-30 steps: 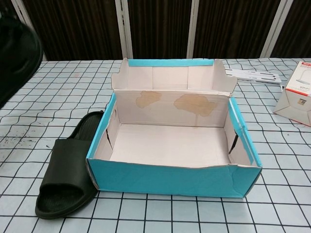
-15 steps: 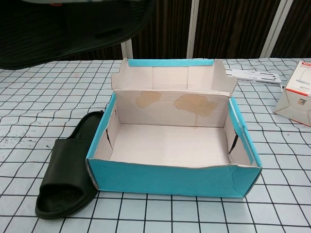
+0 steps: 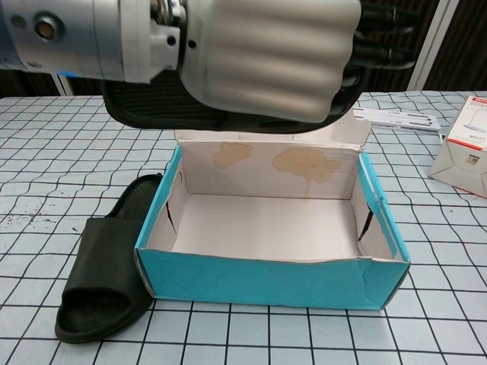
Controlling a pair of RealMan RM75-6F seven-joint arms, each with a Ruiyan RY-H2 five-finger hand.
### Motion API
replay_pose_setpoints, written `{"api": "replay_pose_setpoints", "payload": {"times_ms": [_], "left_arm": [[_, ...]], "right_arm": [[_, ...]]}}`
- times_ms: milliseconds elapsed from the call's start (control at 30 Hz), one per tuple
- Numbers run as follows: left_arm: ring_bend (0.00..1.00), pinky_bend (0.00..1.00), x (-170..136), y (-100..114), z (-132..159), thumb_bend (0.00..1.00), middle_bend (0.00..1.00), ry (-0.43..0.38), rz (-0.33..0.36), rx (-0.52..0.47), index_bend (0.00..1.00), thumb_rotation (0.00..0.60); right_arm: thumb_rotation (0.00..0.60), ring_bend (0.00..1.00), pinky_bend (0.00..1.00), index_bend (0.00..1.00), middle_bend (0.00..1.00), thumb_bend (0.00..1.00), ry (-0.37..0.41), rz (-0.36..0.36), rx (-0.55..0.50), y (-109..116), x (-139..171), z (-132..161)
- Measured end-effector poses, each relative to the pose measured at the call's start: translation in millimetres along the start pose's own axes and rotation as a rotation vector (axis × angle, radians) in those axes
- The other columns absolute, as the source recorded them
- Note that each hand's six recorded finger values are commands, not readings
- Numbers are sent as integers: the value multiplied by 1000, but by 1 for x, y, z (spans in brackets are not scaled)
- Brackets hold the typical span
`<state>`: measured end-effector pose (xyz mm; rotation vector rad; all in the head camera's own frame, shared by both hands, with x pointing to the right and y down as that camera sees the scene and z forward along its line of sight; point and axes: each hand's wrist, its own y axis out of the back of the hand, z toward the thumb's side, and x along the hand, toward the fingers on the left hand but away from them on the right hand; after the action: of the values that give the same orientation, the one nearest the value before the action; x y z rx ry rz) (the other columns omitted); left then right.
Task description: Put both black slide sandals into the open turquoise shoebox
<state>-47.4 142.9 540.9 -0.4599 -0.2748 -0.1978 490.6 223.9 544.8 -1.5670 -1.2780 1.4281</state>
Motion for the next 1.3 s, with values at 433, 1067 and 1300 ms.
{"api": "replay_pose_setpoints", "payload": {"times_ms": [433,1067,1300], "left_arm": [[29,78,27,-12,43,412,441,-70,6,8,451,600],[29,78,57,-15,63,428,442,-98,70,23,448,600],[29,78,64,-15,71,428,442,-114,90,21,448,600]], "right_arm": [[600,253,213,237,213,234,-10,-4,-7,1,0,-4],[600,253,213,236,213,233,-18,0,-8,1,-1,-6],[600,253,213,236,213,234,-21,-1,-12,1,-1,-7]]}}
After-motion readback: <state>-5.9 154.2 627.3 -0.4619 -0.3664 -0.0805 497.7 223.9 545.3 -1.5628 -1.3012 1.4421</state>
